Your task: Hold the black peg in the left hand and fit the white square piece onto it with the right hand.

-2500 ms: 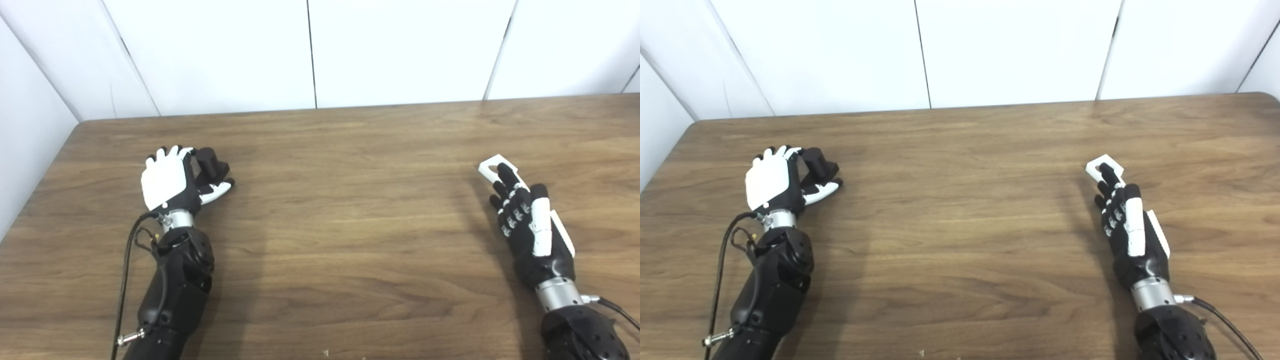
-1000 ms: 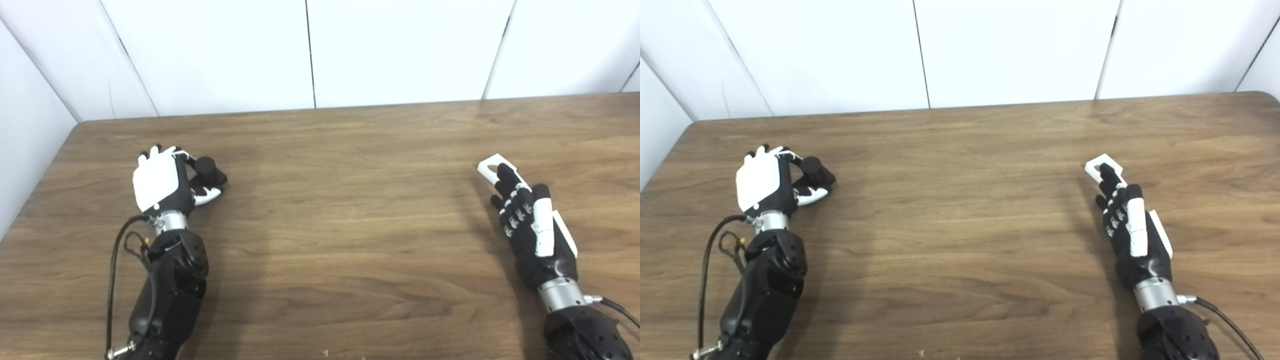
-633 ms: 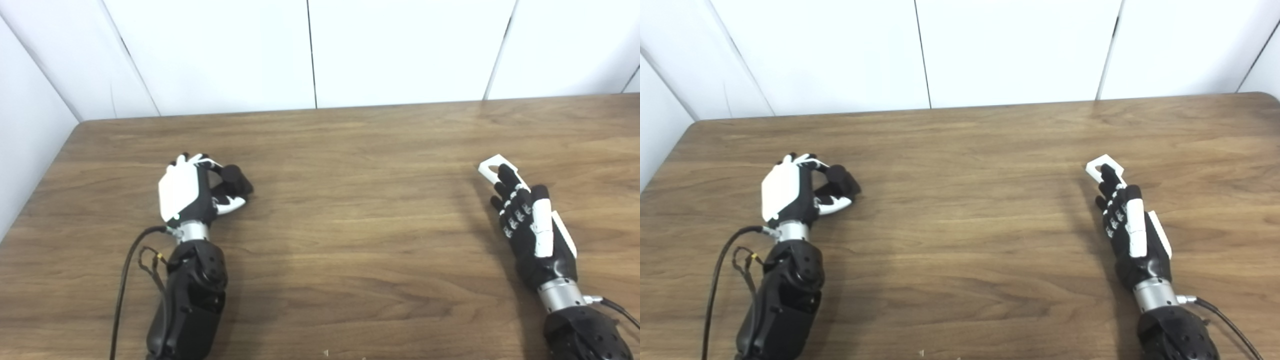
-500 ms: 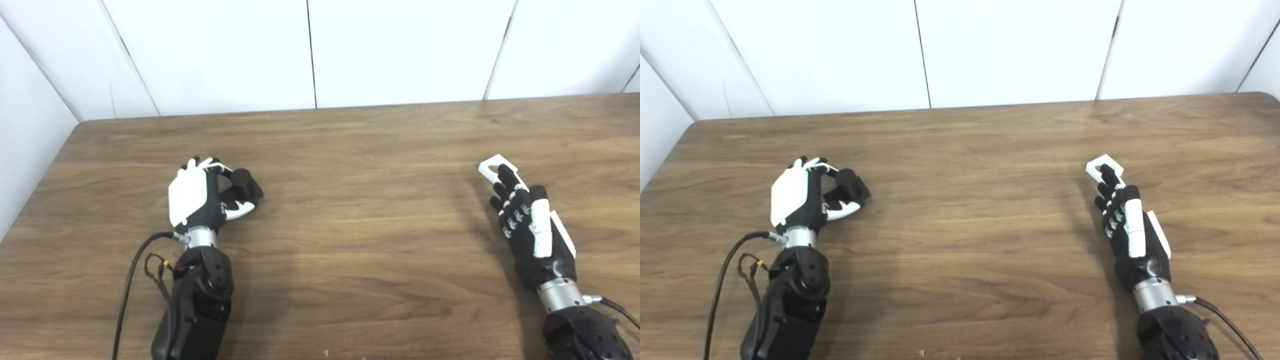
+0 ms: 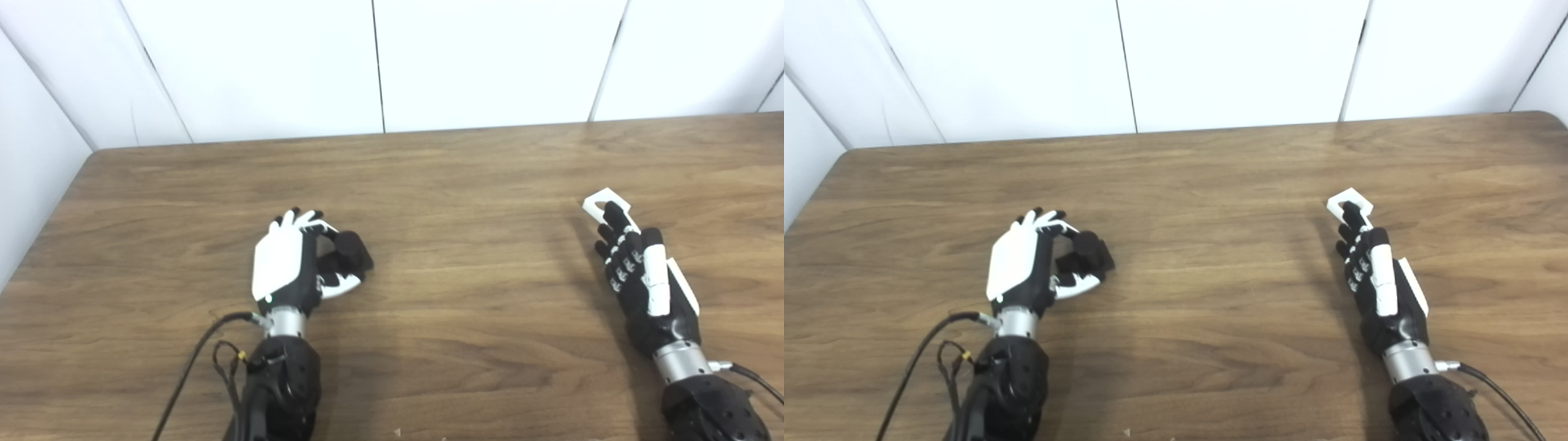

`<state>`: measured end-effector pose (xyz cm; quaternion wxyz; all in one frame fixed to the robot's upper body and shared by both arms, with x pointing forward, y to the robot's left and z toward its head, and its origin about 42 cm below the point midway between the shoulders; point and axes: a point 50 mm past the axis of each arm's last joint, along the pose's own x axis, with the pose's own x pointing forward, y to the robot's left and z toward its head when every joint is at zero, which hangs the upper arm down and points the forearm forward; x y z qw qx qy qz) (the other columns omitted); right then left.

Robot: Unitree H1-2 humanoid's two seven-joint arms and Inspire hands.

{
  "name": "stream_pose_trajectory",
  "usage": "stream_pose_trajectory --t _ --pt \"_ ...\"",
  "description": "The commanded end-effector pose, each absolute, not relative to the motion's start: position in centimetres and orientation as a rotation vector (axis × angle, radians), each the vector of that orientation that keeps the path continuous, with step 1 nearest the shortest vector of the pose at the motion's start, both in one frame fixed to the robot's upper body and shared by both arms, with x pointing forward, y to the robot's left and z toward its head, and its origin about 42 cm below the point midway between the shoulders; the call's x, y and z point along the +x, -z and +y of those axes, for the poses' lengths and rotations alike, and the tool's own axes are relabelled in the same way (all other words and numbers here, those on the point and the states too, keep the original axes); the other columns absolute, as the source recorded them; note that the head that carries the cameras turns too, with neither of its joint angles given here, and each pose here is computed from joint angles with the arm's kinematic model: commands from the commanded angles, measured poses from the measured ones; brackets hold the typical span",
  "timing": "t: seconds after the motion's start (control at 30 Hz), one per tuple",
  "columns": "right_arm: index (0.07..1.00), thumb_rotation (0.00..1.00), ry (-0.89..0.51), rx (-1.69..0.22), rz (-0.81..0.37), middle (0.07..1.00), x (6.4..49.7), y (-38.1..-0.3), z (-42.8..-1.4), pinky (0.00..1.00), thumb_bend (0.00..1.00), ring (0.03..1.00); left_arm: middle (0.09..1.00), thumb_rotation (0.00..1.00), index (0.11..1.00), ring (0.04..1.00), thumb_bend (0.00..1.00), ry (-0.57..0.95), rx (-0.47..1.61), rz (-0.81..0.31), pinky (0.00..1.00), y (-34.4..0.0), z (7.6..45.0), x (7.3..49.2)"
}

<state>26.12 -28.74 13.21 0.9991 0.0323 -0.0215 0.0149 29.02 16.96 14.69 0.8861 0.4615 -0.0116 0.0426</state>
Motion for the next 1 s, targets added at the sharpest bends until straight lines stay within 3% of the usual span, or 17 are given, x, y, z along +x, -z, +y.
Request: stream_pose_trajectory --t 0.0,0.73,0.97 --pt "0.953 1.0 -0.034 0.062 -0.056 1.0 25.9 -13.4 -28.4 1.0 0.63 1.0 0.865 0.08 0.488 0.96 0.52 -0.093 0.964 -0.106 1.0 -16.2 16.4 28.6" --pt "0.94 1.0 -0.021 0.067 -0.063 0.993 26.0 -13.4 -27.4 1.0 0.63 1.0 0.873 0.08 0.49 0.956 0.52 0.191 0.894 -0.115 1.0 -13.8 10.3 19.5" --pt "0.941 1.0 -0.02 0.079 -0.067 1.0 26.0 -13.5 -27.4 1.0 0.62 1.0 0.87 0.07 0.49 0.957 0.52 0.221 0.88 -0.115 1.0 -13.9 9.6 18.7"
